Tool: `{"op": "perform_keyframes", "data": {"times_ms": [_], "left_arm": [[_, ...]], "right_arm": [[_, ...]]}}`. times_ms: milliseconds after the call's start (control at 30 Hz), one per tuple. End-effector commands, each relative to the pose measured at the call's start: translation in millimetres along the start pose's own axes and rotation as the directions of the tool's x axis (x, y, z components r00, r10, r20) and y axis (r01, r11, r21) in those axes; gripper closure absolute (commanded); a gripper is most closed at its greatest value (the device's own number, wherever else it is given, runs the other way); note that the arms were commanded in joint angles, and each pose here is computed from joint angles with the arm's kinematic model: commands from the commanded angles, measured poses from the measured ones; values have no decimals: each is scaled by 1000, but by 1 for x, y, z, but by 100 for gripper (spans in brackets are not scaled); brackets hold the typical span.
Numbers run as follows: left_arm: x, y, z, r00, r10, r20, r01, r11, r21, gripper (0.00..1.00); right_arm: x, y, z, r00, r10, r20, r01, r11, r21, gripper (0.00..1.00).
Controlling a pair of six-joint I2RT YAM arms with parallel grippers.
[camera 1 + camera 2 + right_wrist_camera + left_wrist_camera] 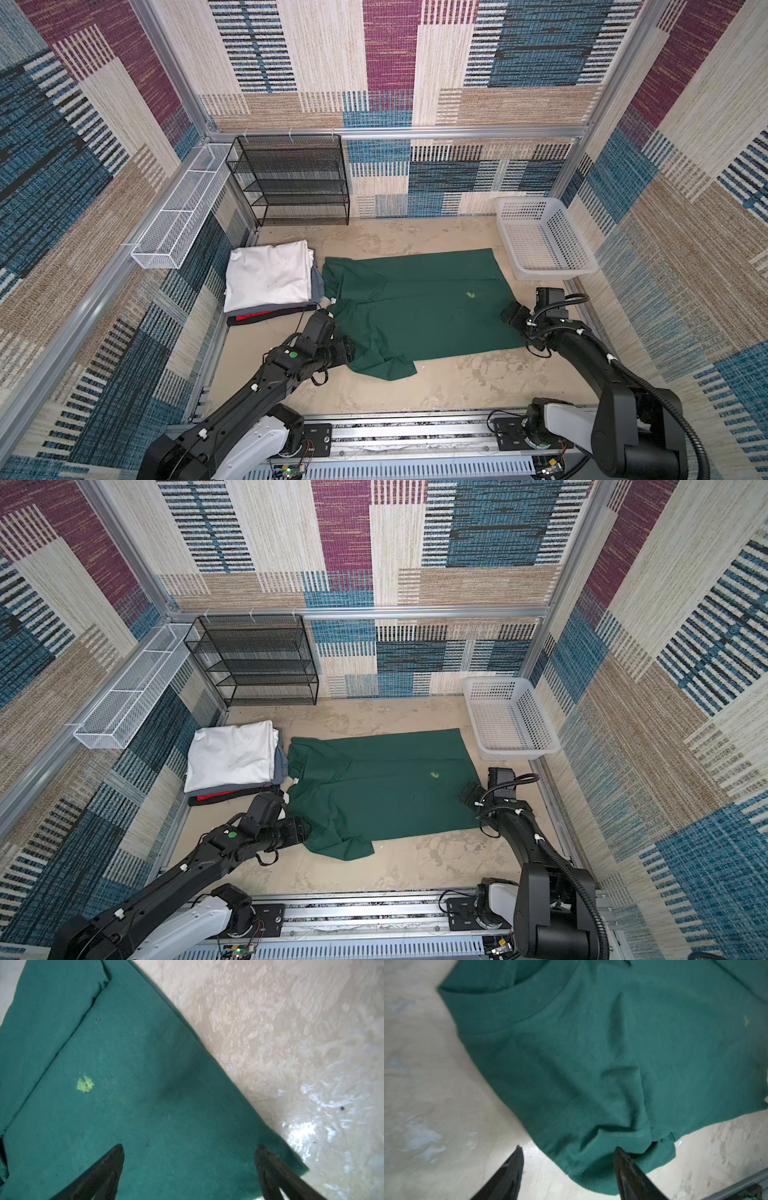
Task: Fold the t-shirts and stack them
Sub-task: 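Grasp the near hem with the right gripper while the left grasps the sleeve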
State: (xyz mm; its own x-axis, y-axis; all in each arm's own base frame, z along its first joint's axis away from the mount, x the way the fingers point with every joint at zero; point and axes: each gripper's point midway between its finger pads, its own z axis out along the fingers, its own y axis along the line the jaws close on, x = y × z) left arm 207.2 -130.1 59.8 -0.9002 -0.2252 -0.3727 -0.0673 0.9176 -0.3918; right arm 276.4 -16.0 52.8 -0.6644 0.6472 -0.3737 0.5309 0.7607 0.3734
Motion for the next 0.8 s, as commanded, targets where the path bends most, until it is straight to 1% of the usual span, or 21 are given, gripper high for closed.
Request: {"op": "perform_keyframes", "data": {"times_ms": [0,67,133,233,433,567,667,767], "left_arm": [[4,-27,11,999,4,-37,0,993,119,30],[15,-34,19,997,20,-81,-8,989,149,31],[23,-30,25,994,33,-108,-20,993,118,31],[30,-24,30,988,36,-149,-25,997,74,35],[37,-11,32,985,33,-172,-35,999,-9,36],[45,-2,36,975,48,-219,-61,997,-54,40],[55,11,37,962,29,-273,-64,990,-123,40],[60,23,35,959,-9,-284,-47,981,-188,40]], "right_arm": [[0,2,-1,1000,7,-4,-7,1000,-9,2],[-1,2,-1,1000,2,-3,-2,1000,-4,1],[-3,2,-1,1000,-2,3,2,1000,-1,1],[-3,2,-1,1000,-6,5,6,1000,-1,2],[-3,2,0,1000,-11,6,11,1000,0,1],[-5,2,0,1000,-18,7,18,1000,2,1],[-7,3,0,1000,-19,10,19,1000,2,2],[-6,4,0,1000,-21,8,21,1000,-5,1]]}}
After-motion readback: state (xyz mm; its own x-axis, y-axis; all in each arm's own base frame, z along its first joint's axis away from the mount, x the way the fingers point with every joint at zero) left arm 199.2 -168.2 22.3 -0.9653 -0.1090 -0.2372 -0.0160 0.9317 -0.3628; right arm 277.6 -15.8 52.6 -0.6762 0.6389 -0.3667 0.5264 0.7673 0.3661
